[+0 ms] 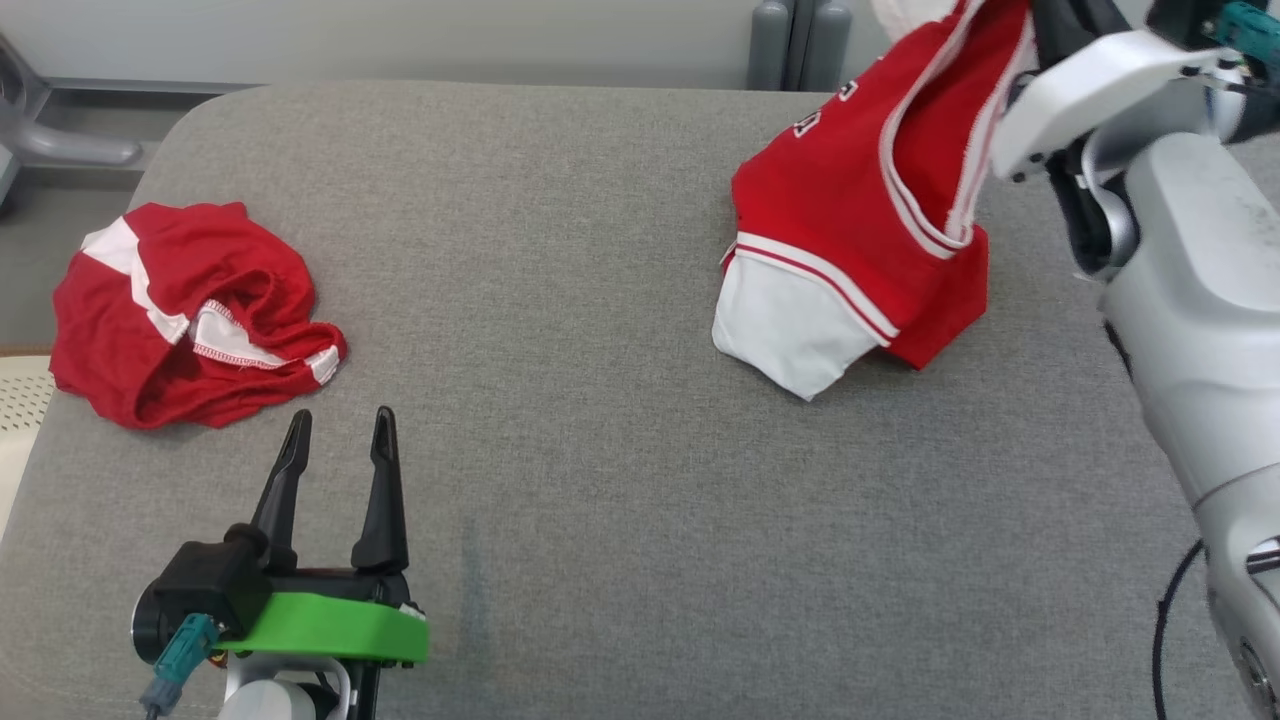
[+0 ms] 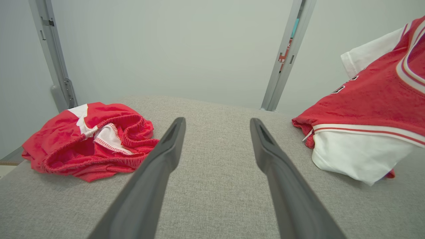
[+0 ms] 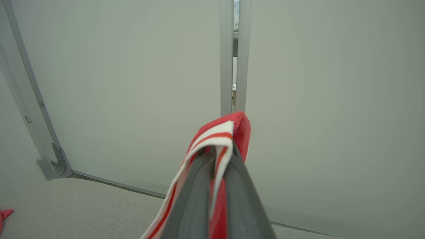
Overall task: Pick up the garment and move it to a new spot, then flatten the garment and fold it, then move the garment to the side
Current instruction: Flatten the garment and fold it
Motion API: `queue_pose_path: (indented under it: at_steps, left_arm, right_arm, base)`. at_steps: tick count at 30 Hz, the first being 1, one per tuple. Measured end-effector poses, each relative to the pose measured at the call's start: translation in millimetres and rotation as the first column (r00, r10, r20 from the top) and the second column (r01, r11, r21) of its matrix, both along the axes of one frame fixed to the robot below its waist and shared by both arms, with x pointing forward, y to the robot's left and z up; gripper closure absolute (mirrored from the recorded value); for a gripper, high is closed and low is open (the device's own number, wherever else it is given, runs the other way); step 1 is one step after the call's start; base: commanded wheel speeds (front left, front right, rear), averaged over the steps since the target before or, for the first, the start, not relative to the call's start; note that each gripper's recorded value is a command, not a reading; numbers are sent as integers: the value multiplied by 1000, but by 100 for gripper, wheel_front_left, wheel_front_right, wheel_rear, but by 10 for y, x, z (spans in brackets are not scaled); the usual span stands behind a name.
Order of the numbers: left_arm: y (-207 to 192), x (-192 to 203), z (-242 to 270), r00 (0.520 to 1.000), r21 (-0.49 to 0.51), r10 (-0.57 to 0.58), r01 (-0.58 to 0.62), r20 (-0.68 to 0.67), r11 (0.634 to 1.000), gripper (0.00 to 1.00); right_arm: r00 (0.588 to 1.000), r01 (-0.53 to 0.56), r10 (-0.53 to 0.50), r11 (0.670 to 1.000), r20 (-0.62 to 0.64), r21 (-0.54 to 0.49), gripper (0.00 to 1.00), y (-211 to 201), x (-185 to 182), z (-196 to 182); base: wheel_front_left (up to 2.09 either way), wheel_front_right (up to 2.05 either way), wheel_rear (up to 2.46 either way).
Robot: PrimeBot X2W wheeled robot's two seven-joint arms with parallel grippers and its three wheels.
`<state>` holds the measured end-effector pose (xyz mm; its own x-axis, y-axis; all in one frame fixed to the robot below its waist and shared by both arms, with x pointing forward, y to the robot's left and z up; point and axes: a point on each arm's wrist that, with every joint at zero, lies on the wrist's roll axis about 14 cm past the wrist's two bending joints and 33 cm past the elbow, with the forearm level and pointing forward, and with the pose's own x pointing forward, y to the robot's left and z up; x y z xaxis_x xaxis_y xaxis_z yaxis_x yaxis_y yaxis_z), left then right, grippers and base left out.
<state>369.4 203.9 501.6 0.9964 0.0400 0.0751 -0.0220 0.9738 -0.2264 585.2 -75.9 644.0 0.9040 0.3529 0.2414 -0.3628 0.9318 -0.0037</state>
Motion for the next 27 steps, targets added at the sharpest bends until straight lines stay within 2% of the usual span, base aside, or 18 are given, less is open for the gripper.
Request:
queue_pose_path:
  at_steps: [3,6,7,8,10,13,20,23,27]
  left_arm:
    - [-12,22,-21,1000,1,-4,4,-7,1000,0]
    - [-21,62,-28,1000,4,-8,8,-9,1000,0]
    - [-13,77,-30,1000,6,-7,7,-9,1000,0]
    - [-5,88,-37,1000,7,-5,5,-11,1000,0]
    - [11,98,-54,1000,9,-1,1,-17,1000,0]
    - [46,109,-82,1000,12,8,-8,-25,1000,0]
    - [69,98,-54,1000,11,15,-15,-17,1000,0]
    - [26,85,-38,1000,4,4,-4,-11,1000,0]
    - [-33,90,-1,1000,-2,-13,13,2,1000,0]
  right_arm:
    - [989,105,-108,994,-104,-32,100,-451,112,-378]
    - [956,199,-207,978,-209,-57,100,-856,163,-756]
    - [940,228,-237,972,-246,-63,33,-975,166,-890]
    - [924,252,-261,965,-279,-68,0,-1076,165,-1012]
    - [898,281,-291,956,-331,-79,0,-1188,152,-1213]
    - [879,277,-298,955,-372,-109,0,-1186,142,-1410]
    - [838,247,-318,946,-443,-212,0,-1241,-56,-1654]
    - [837,244,-314,947,-449,-208,0,-1217,-181,-1679]
    - [855,187,-249,966,-455,-177,0,-894,-383,-1747]
  base:
    - [0,0,0]
    - [0,0,0]
    - [0,0,0]
    - [0,0,0]
    - [0,0,0]
    - [0,0,0]
    - [0,0,0]
    - [0,0,0]
    - [0,0,0]
